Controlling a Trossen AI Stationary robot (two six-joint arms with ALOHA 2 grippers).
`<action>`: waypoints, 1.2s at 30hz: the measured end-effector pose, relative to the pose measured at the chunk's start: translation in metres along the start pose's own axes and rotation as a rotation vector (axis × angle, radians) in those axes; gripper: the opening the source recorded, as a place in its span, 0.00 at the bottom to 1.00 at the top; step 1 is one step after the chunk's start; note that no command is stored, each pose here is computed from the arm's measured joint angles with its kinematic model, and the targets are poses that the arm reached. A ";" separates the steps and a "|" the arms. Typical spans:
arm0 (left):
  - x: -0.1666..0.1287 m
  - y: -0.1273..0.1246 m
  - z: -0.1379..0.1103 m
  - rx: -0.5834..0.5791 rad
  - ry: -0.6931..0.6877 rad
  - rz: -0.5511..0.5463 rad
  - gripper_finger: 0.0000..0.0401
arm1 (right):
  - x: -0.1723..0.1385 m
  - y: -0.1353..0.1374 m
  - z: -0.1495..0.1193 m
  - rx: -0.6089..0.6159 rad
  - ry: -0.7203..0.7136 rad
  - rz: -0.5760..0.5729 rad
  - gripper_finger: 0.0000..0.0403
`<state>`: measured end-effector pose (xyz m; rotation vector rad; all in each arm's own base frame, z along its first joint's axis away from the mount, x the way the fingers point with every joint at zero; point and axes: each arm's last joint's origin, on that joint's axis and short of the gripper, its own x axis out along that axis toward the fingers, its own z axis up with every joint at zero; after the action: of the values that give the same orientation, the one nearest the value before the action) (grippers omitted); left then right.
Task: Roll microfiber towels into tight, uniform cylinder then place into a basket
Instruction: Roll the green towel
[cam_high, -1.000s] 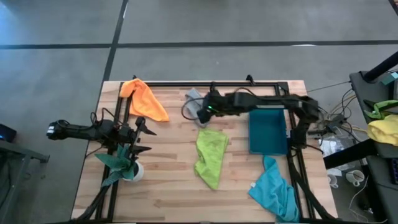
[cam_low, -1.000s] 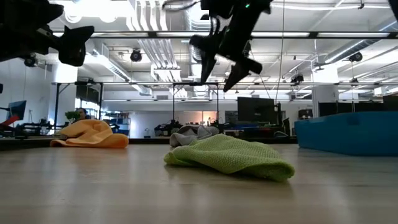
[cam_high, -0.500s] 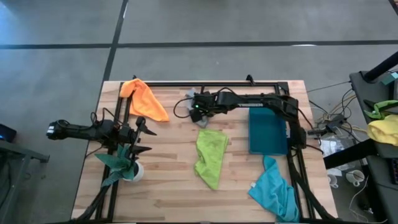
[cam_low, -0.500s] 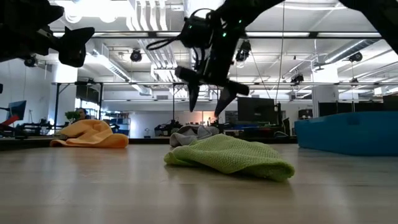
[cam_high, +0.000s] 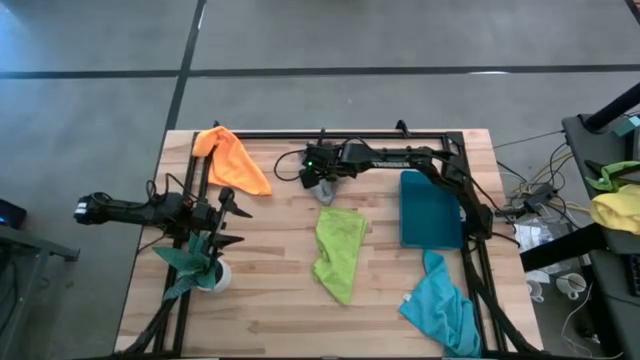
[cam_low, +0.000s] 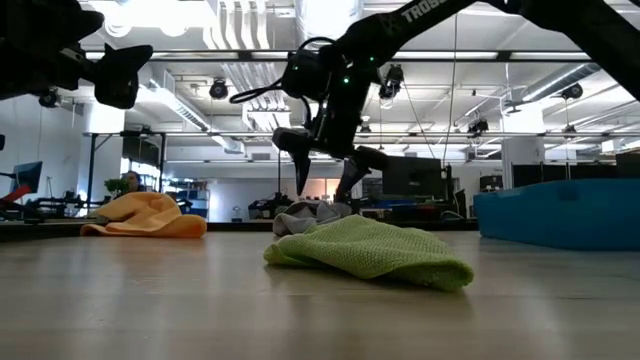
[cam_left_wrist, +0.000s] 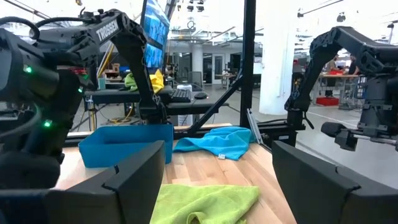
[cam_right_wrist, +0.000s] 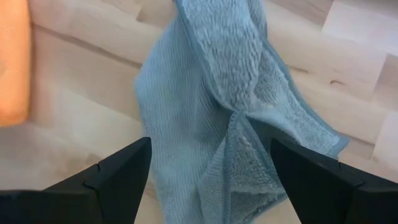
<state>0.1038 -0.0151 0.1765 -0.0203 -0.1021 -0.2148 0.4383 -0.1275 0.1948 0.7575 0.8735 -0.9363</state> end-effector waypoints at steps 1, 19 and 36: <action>0.000 0.000 0.000 0.000 0.000 0.000 0.69 | -0.001 0.000 0.001 0.001 -0.003 0.004 0.81; 0.000 0.000 0.000 0.001 0.000 0.000 0.69 | -0.006 0.004 0.005 -0.008 -0.029 0.053 0.81; 0.000 0.000 0.000 0.001 0.002 0.000 0.69 | -0.009 0.007 0.004 -0.131 -0.034 0.081 0.80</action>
<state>0.1038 -0.0151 0.1764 -0.0195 -0.1005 -0.2151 0.4431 -0.1248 0.2054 0.6580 0.8597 -0.8103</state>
